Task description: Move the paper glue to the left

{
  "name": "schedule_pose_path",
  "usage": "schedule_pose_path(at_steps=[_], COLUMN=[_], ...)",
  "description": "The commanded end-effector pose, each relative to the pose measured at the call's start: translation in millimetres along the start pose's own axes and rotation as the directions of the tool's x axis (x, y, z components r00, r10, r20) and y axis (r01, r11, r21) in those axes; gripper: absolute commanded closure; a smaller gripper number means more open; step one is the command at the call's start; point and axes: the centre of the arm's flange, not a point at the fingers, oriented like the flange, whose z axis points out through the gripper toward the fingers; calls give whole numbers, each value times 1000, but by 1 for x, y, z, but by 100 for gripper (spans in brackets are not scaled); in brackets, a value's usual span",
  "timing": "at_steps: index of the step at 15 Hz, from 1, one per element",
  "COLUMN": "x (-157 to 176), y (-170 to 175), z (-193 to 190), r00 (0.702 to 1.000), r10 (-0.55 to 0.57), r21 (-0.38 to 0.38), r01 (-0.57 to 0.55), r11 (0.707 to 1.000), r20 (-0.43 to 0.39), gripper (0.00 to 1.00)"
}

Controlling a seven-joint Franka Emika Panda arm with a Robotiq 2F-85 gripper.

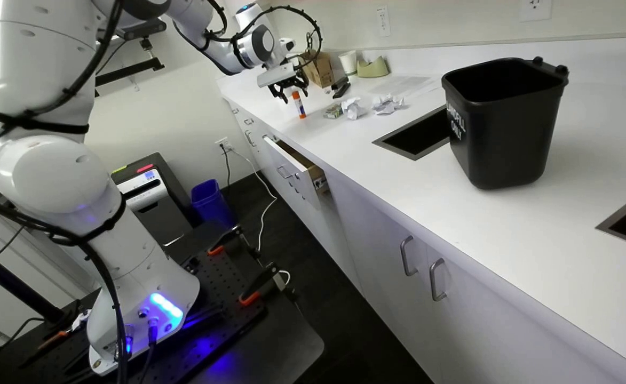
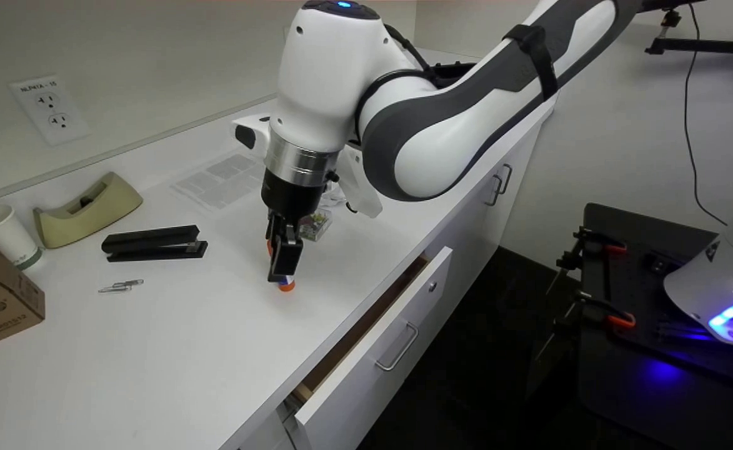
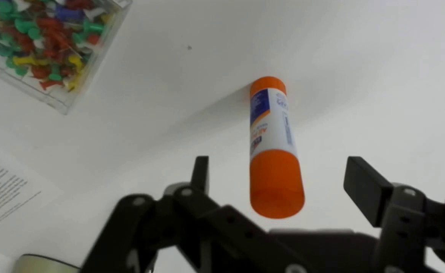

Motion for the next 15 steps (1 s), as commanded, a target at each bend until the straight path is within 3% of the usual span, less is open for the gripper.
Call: schedule_pose_path(at_steps=[1,5,7,10,15], x=[2,2,2,-3,-8], y=[1,0,-1,-8,-19], z=[-20,-54,-82,-129,-171], r00=[1000,1000,999,998,993], r10=[-7,16,34,57,71], r21=[-2,-16,14,74,90], r01=[7,-16,-34,-60,-79], r11=[1000,1000,999,995,993], r20=[7,5,0,40,96], gripper=[0,0,0,0,0])
